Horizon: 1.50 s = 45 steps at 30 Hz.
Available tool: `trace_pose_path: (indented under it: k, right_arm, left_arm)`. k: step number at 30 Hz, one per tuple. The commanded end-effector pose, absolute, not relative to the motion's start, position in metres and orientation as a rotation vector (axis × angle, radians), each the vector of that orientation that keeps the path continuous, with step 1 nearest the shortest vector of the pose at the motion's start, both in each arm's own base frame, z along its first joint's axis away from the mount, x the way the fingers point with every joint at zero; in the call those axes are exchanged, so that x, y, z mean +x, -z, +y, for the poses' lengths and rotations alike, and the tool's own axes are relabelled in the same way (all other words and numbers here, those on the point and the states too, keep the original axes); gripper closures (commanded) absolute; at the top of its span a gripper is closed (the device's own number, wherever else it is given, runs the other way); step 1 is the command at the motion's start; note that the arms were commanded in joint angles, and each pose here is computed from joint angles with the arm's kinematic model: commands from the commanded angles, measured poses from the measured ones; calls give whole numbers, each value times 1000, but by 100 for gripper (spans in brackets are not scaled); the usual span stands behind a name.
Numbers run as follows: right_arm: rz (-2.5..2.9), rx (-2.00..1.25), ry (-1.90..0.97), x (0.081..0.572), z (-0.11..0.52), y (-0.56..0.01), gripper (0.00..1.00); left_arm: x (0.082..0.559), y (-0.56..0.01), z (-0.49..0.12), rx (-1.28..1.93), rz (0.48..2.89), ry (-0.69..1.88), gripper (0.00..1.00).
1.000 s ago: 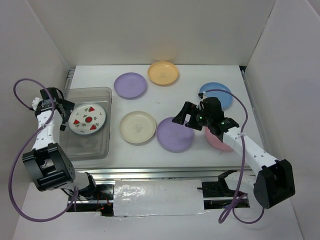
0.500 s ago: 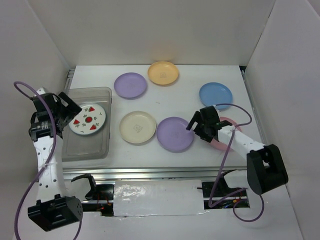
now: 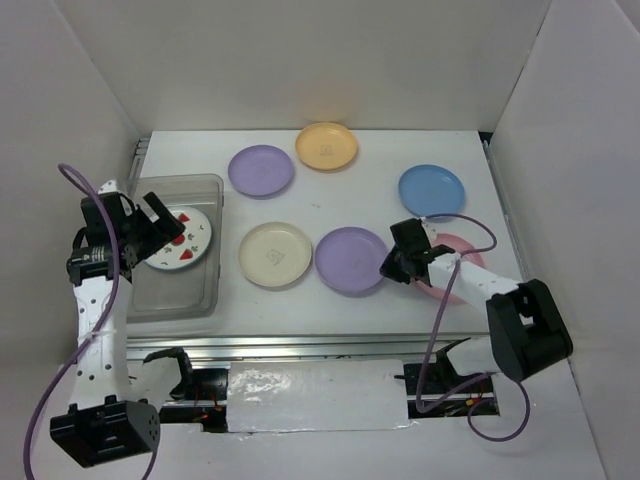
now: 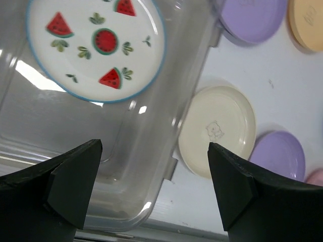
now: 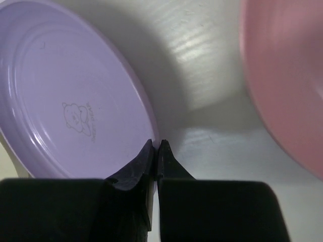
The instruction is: Place the plates into the plastic bin on the countertop
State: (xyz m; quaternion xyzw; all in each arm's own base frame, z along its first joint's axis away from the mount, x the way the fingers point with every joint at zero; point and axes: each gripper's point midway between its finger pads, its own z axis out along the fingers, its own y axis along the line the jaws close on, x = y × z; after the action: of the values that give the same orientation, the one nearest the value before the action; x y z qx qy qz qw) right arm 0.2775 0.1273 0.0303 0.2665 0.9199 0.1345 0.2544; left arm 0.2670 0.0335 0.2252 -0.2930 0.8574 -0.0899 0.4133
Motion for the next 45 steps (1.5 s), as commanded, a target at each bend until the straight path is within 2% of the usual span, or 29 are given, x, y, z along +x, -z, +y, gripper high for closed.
trace_pose_path:
  k: [1,6,11,18,21,22,25,28,32,33,35,36,39,41,45]
  right_arm:
    - [2388,769,-265,272,112,-64,100]
    - [2200,704,-237,272,106,-153,100]
    - [2280,526,-294,263,138,-181,100]
    - [2241,350,-531,249,185,-216,100]
    - [2211,347,-567,248,188,-224,100]
    - [2208,347,-567,247,188,-225,100]
    - [2216,350,-539,246,187,-223,100]
    - [2223,351,-523,247,187,-219,100]
    - [2227,355,-511,247,185,-216,100]
    - [2222,358,-515,248,185,-216,100]
    - [2220,354,-525,249,187,-217,100]
    - [2216,353,-540,249,189,-218,99]
    - [2214,332,-577,250,194,-217,83]
    - [2217,326,-605,250,196,-216,84]
    - [2223,383,-603,252,185,-206,0]
  left_arm:
    - [278,-237,-11,-531,2160,416,1]
    - [303,-259,-99,-244,2160,704,1]
    - [309,-282,-197,80,2157,964,1]
    - [322,-271,-261,175,2207,1003,1]
    - [327,-253,-267,160,2265,958,5]
    - [327,-249,-269,163,2275,955,16]
    - [331,-236,-267,121,2307,900,33]
    - [335,-235,-262,99,2310,857,38]
    - [338,-239,-258,103,2313,809,39]
    - [338,-241,-259,110,2307,814,64]
    - [339,-241,-258,108,2312,806,92]
    - [339,-239,-255,102,2327,787,100]
    - [342,-239,-252,91,2318,781,100]
    - [344,-239,-246,78,2305,797,100]
    - [358,-237,-199,-144,2318,686,100]
